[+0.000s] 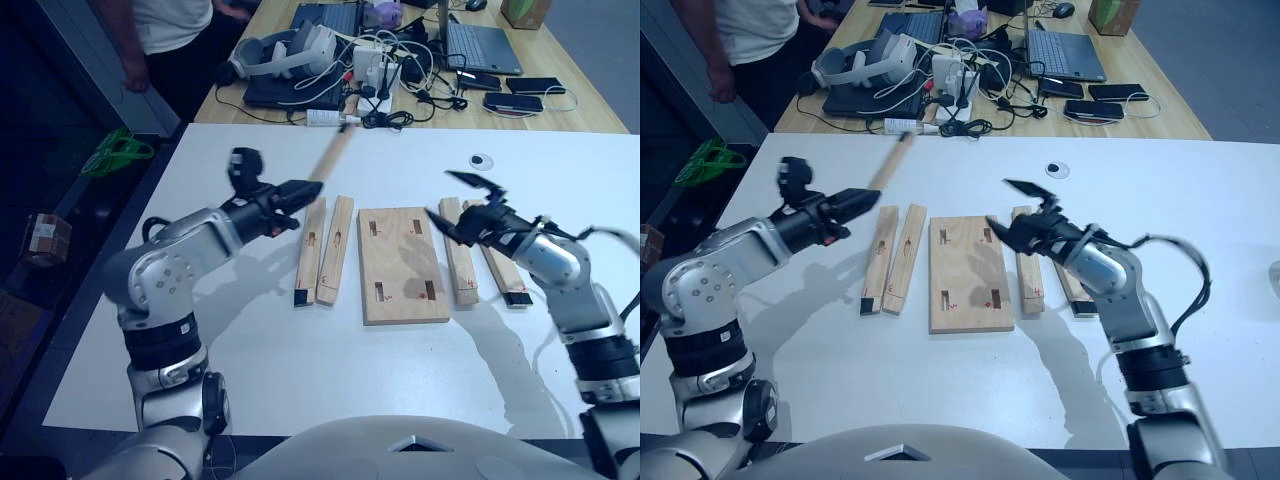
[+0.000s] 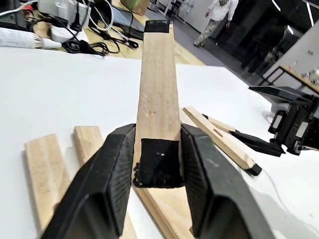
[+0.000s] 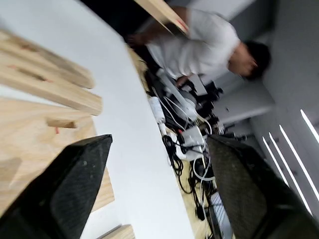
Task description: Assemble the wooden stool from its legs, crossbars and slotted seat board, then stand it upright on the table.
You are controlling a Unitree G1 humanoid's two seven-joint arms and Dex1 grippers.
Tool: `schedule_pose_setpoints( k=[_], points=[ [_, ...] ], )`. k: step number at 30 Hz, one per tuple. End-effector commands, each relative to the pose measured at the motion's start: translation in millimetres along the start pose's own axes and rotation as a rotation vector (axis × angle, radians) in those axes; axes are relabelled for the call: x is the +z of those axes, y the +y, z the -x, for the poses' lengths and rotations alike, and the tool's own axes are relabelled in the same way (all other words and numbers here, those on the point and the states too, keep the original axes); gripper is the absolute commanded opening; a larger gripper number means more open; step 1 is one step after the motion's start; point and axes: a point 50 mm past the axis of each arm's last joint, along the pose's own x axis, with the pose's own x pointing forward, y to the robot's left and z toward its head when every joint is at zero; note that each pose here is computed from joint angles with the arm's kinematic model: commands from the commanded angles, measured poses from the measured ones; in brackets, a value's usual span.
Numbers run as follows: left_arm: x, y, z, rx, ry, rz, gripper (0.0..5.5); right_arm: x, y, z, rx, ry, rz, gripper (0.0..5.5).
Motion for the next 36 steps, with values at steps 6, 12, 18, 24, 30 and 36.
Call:
schedule_pose_setpoints(
  k=[6,12,18,24,30,36],
  points=[
    [7.2,-26.2,-19.3,-0.026,0.23,-0.117,1.3,25.7,-27.9,-6.7,0.055,-0.055,0.229,3.51],
    [10.1,-42.2,-28.1,-0.086,0.283,-0.121,1.3,21.2,-8.5,-18.0,0.157,-0.015,0.29,3.51],
    [5.9,-49.4,-32.6,-0.106,0.326,-0.119,1.3,24.7,-6.5,-34.7,0.136,-0.015,0.316,3.51],
    [3.5,-52.3,-36.3,-0.108,0.343,-0.118,1.3,32.6,-5.2,-44.5,0.109,-0.048,0.309,2.98],
    [2.5,-49.8,-37.3,-0.088,0.351,-0.114,1.3,37.0,-6.6,-45.7,0.109,-0.071,0.285,2.0],
    [1.2,-47.7,-39.2,-0.067,0.354,-0.106,1.3,38.1,-4.9,-44.9,0.122,-0.073,0.257,0.96]
  ],
)
